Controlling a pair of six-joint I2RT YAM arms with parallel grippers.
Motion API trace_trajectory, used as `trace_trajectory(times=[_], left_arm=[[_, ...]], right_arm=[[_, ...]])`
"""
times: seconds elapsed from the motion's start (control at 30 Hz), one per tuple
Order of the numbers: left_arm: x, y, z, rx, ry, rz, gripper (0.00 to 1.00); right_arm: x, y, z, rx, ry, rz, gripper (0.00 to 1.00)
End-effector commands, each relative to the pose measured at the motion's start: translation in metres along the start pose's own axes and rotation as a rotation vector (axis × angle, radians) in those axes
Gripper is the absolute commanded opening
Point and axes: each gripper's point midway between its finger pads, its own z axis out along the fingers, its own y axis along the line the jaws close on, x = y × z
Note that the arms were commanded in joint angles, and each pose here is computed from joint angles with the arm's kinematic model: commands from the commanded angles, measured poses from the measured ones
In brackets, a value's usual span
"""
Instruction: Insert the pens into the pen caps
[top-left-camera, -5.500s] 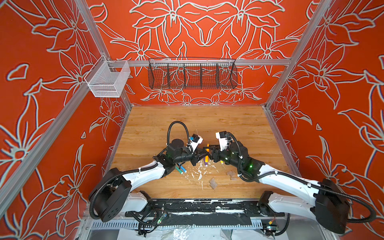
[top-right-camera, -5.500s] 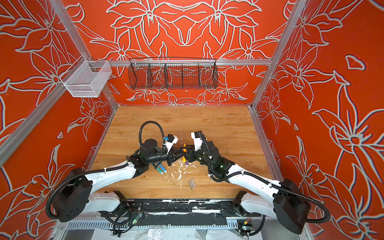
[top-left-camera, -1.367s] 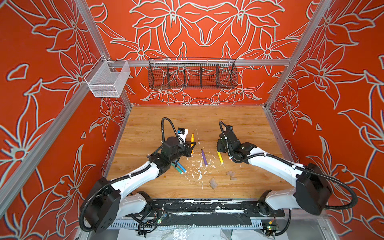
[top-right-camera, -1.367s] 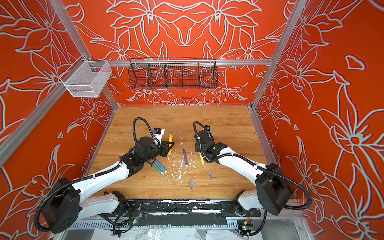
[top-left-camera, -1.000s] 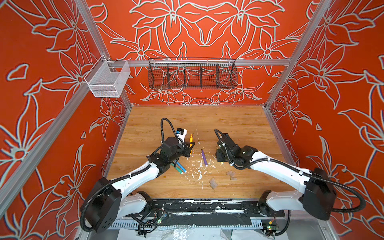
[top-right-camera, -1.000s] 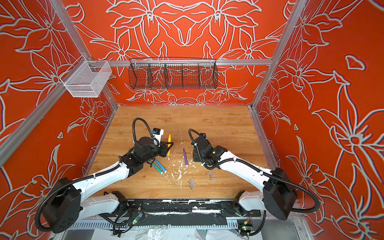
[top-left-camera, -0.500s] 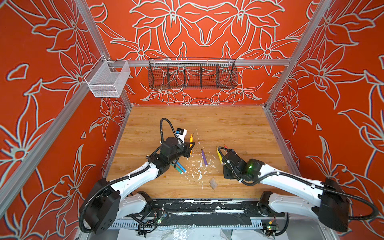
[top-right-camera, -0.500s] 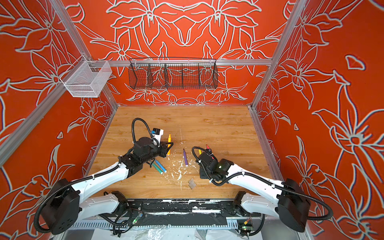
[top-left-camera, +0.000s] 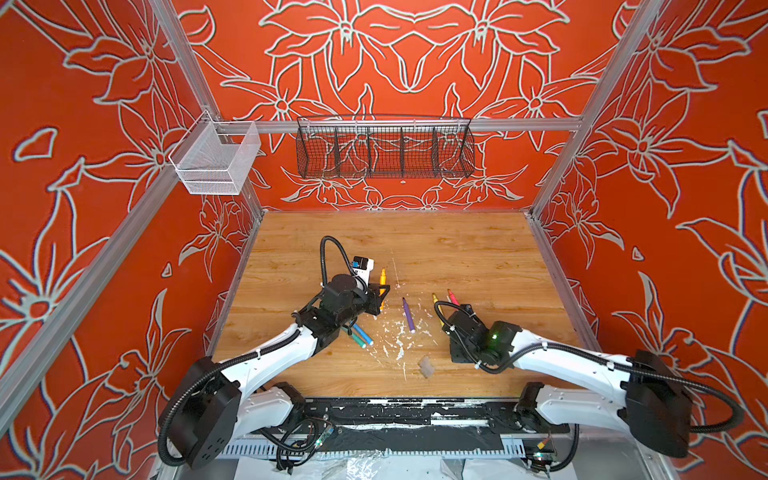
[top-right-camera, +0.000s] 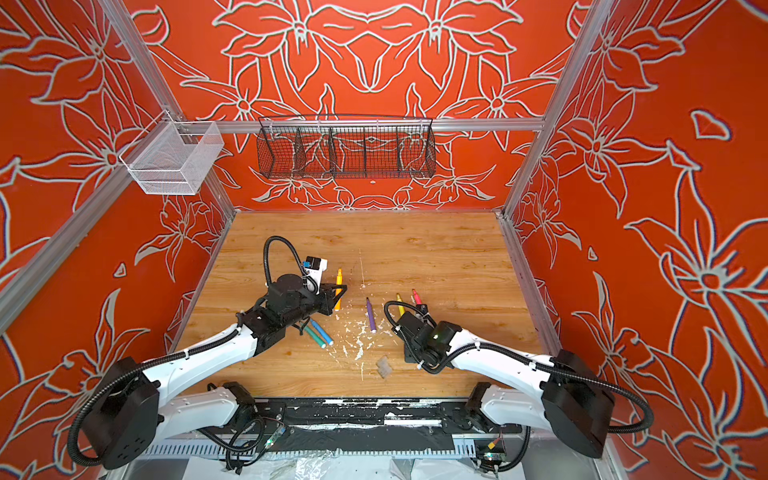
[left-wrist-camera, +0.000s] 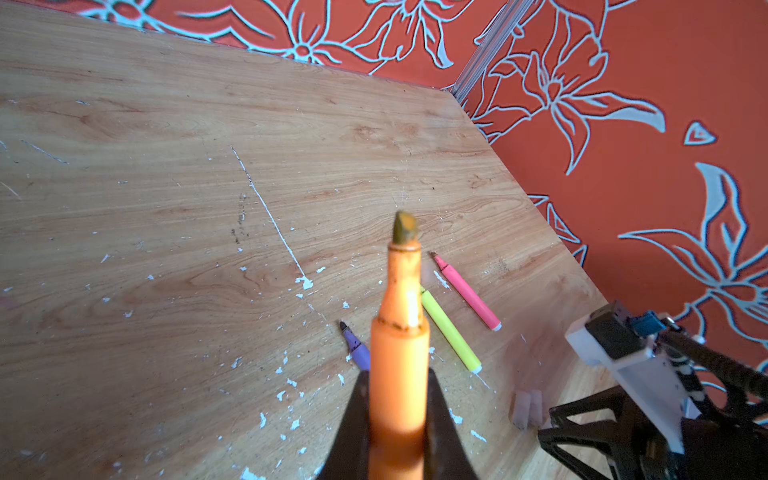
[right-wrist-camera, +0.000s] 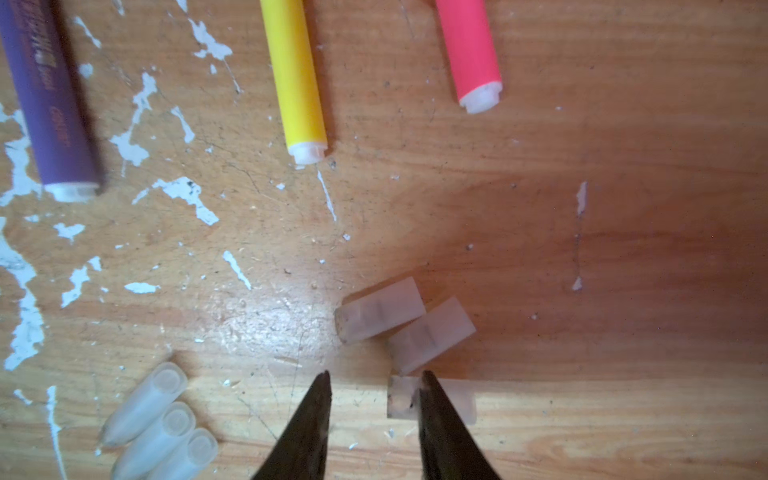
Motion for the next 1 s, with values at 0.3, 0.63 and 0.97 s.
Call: trace_trajectory(times=[0.3,0.63,0.97], left_arm=[[-0.005,-0.002,-0.004,0.005,-0.018,0.015,0.00],[-0.005,-0.003,-0.003,0.011,-0.018,0.016,0.00],[-0.004,-0.002,-0.003,0.007,-0.012,0.016,0.00]], right_arm=[[-0.015,0.005,0.009,0.024,-0.023,0.027,0.38],[-0.021,0.005,-0.001,0.031,-0.031,0.021,0.37],[-0.022,0.007,-0.001,0.005,-0.055,0.035,0.40]])
